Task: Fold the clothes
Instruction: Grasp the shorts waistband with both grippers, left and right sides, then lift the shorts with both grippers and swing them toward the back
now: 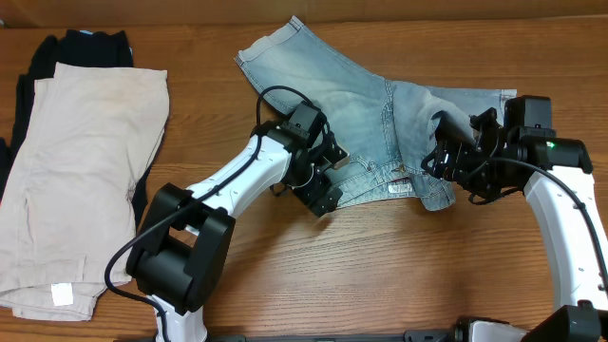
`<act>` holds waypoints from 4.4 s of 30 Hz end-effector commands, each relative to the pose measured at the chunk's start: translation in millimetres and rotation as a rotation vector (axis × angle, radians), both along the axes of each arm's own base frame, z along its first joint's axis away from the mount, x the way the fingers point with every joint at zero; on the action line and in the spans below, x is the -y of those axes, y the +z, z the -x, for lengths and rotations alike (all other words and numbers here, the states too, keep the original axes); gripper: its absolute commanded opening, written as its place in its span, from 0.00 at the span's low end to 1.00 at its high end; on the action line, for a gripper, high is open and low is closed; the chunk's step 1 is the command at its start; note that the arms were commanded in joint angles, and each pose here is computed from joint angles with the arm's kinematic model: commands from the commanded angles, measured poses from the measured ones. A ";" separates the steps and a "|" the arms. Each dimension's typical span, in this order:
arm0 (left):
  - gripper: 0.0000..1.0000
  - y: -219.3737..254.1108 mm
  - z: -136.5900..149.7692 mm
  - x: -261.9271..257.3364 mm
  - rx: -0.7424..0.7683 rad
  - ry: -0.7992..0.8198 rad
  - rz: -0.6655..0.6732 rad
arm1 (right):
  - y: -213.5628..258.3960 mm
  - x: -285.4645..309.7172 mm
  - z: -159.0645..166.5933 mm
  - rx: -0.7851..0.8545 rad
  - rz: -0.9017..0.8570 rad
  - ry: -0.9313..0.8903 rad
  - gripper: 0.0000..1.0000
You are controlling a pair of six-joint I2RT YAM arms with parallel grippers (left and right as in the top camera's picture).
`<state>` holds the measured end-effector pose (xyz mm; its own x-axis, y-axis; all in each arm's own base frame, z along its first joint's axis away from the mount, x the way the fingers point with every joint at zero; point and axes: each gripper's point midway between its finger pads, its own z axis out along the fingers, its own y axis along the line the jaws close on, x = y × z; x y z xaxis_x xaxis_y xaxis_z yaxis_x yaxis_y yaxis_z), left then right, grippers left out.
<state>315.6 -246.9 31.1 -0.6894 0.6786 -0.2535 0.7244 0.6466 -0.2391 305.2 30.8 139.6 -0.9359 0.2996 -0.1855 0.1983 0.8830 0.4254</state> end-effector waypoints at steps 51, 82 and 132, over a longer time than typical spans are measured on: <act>0.04 22.7 -34.0 -20.8 -0.044 0.138 -0.195 | -63.5 -53.9 24.0 -0.057 0.096 0.124 0.89; 0.04 336.0 -144.6 -82.9 0.522 0.535 0.205 | 209.0 30.1 -54.4 0.462 0.247 -0.249 0.04; 0.04 344.5 -169.2 -146.3 0.652 0.758 0.040 | 189.2 20.1 -172.9 0.445 0.203 0.054 0.04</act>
